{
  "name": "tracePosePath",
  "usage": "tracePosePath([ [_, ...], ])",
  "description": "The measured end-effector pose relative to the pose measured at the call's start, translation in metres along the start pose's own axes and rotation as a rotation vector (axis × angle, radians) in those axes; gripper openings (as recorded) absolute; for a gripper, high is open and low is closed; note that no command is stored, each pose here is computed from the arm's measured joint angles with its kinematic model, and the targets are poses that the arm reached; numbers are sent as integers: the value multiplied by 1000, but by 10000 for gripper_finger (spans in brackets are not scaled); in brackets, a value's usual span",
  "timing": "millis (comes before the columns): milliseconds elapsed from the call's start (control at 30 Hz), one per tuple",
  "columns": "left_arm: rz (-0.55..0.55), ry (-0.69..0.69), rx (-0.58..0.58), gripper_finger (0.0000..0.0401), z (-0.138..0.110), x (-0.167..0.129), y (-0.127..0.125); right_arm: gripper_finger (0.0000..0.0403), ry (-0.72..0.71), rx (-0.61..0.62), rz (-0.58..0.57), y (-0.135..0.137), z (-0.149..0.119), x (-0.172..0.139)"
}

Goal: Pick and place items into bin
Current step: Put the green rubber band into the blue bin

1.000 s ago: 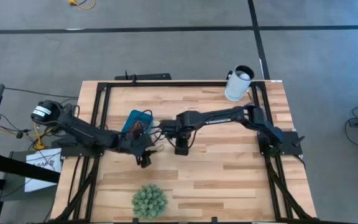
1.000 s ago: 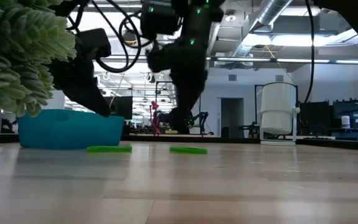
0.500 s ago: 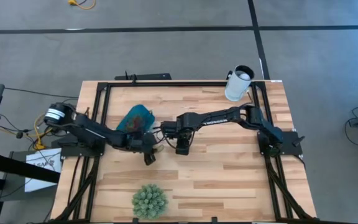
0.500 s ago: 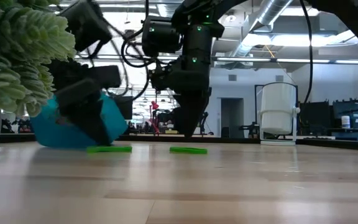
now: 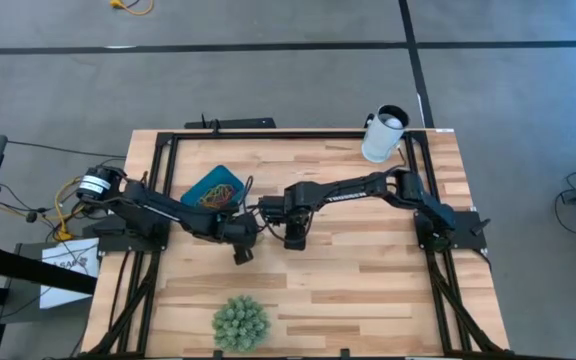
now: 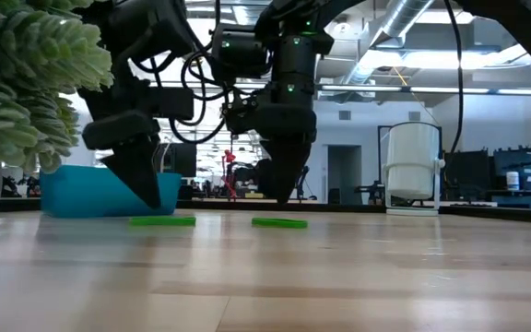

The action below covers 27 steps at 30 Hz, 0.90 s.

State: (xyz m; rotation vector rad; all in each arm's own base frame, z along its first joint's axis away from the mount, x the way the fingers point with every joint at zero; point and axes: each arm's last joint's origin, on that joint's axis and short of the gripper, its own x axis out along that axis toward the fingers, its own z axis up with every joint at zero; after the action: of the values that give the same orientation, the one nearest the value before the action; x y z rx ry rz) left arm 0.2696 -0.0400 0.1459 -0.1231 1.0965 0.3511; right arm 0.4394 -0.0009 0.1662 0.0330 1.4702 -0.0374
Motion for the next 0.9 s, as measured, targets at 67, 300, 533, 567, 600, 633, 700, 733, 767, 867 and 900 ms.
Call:
tracePosePath([
  [67, 6, 18, 20, 144, 2, -3, -1, 124, 3, -3, 0, 2, 0, 0],
  [300, 15, 9, 1, 144, 6, -3, -2, 124, 52, -20, 1, 9, -6, 0],
  [533, 7, 64, 2, 144, -1, 17, -11, 124, 91, 16, -14, 12, -10, -1],
  [567, 11, 65, 2, 144, 0, 18, -11, 124, 99, 29, -34, 11, -10, -1],
  [600, 19, 65, -2, 144, -1, 19, -11, 124, 115, 47, -62, 10, -12, -1],
  [633, 29, 66, -8, 144, -1, 19, -11, 124, 137, 65, -93, 9, -15, -1],
  [700, 49, 65, -14, 144, -2, 19, -10, 124, 194, 92, -166, 7, -21, -3],
  [733, 52, 63, -14, 144, -2, 18, -10, 124, 223, 100, -206, 6, -24, -4],
  [767, 48, 65, -3, 144, -1, 19, -10, 124, 253, 108, -243, 4, -27, -5],
  [867, 12, 75, 53, 133, -1, 19, -10, 124, 316, 126, -318, 2, -34, -8],
  [900, 2, 77, 70, 126, -1, 19, -11, 124, 324, 130, -326, 2, -35, -8],
])
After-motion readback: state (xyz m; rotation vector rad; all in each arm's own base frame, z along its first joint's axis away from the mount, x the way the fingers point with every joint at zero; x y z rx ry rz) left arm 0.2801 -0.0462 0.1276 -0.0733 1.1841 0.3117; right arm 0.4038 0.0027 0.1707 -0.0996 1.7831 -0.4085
